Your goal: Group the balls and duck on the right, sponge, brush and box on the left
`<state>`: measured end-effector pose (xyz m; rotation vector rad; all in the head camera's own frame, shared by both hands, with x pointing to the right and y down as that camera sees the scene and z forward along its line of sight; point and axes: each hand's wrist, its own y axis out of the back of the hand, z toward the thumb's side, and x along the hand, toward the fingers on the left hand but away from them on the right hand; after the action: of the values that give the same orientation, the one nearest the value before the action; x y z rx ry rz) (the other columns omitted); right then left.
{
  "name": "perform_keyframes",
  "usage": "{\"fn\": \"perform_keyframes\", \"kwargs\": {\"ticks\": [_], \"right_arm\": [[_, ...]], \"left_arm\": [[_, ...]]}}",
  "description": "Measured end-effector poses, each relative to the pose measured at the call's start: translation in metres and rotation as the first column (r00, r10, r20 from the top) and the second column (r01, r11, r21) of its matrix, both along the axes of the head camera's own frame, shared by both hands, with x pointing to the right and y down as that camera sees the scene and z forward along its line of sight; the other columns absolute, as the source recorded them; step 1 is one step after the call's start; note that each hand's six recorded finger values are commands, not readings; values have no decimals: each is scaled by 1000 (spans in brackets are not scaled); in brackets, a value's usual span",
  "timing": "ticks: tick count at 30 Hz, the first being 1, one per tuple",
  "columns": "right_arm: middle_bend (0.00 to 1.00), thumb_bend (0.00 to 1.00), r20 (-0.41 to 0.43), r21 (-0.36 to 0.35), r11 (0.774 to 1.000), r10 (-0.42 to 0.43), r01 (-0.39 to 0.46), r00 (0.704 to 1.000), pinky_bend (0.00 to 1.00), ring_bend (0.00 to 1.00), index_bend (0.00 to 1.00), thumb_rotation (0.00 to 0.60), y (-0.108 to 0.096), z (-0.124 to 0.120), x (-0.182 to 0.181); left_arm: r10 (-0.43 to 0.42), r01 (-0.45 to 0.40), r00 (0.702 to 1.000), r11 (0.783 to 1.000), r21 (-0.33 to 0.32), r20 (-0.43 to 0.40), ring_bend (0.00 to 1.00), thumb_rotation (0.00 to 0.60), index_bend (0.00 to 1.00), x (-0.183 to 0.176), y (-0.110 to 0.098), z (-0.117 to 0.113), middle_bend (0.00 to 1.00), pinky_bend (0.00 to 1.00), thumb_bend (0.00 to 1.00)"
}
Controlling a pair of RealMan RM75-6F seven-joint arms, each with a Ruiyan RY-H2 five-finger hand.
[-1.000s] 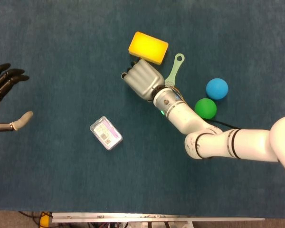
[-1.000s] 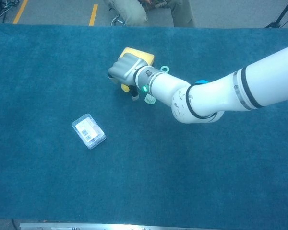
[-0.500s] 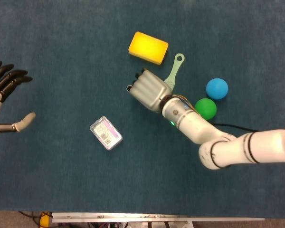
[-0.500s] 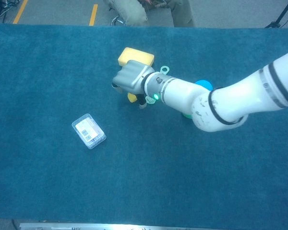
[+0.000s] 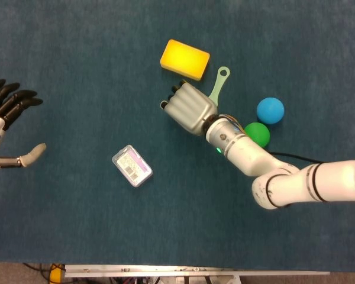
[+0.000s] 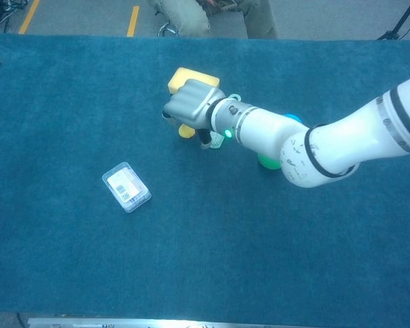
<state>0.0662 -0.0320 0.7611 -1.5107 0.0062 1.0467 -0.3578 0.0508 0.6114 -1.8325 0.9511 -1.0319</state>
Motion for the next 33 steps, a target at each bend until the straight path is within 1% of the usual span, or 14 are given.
{"fn": "perform_keyframes", "kwargs": {"ticks": [10,19,24,28,33], "right_arm": [[443,85,4,14,1000,22,-22,1000,317,277,345,600,-8,13,-15],[443,87,3,12,999,42,-43,999,317,277,363,600,-12,21,-24],[446,105,0,11,999,51,-51,999,317,298,414,600,-13,23,-25],[474,134,-5,19,999,51,-51,999,317,324,455,600,-14,24,-24],[493,143,-10,20,999,46,-46,999,317,335,479,600,-12,25,-23]], "left_arm": [[-13,13,1000,1000,-4,0,70,204,188,-5,1,1,164,0,246],[-20,20,1000,1000,-11,-2,69,202,188,-9,2,3,164,0,246],[-23,23,1000,1000,-12,-5,69,204,188,-10,2,3,164,0,246],[-21,21,1000,1000,-11,-7,68,204,188,-10,1,3,164,0,246],[-18,18,1000,1000,-8,-10,66,205,188,-8,2,1,163,0,246]]}}
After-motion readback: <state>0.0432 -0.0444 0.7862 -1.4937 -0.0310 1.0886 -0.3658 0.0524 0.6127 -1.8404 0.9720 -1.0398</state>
